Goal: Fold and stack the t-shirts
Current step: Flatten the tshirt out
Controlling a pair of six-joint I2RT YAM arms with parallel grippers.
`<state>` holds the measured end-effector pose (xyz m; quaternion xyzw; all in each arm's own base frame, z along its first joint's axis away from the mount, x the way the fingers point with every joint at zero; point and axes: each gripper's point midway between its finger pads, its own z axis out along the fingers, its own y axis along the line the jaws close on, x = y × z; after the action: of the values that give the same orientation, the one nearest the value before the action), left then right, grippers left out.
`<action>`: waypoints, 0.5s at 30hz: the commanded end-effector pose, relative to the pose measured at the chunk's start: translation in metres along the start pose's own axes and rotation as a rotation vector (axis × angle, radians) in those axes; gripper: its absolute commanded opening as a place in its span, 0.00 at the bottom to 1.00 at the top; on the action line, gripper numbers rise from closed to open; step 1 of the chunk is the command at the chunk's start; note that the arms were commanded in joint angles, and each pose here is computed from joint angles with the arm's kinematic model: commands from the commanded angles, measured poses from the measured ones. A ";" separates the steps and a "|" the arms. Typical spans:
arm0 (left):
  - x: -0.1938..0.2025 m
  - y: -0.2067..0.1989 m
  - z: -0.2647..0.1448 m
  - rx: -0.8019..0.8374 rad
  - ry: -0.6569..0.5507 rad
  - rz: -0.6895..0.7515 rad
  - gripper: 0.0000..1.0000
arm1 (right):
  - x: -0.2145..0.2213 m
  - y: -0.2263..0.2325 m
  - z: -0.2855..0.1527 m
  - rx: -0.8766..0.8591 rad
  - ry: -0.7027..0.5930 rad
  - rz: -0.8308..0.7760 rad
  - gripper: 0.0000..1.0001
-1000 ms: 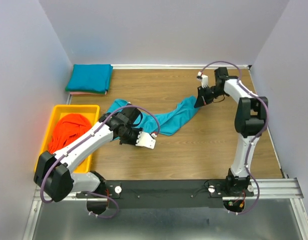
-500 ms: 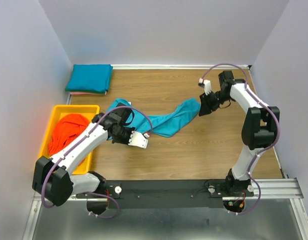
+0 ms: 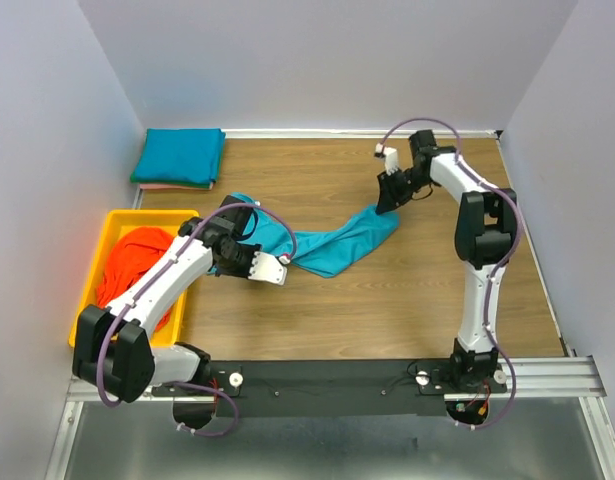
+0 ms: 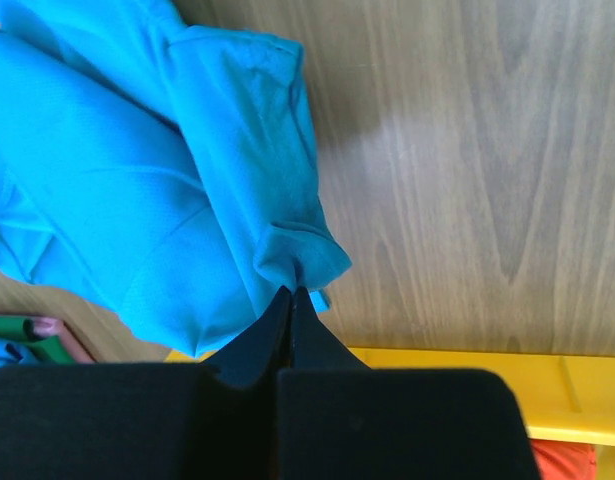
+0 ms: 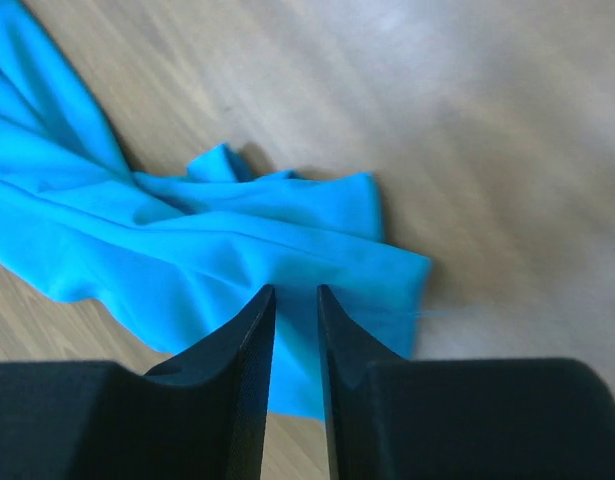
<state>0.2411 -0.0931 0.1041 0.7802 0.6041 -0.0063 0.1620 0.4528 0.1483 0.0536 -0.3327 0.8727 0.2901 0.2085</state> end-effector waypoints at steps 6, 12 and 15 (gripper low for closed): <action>0.010 0.030 -0.011 -0.067 -0.034 -0.078 0.00 | 0.087 0.039 0.005 -0.018 0.180 0.029 0.24; 0.011 0.044 -0.012 -0.059 -0.092 -0.149 0.00 | 0.132 0.094 -0.035 -0.027 0.202 0.011 0.24; 0.012 0.050 -0.010 -0.061 -0.106 -0.164 0.00 | 0.129 0.126 -0.065 -0.044 0.143 -0.056 0.30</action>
<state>0.2853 -0.0807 0.1199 0.7319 0.6522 -0.0134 0.1970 0.2834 0.1284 0.0339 -0.3418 0.8893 0.2883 0.0959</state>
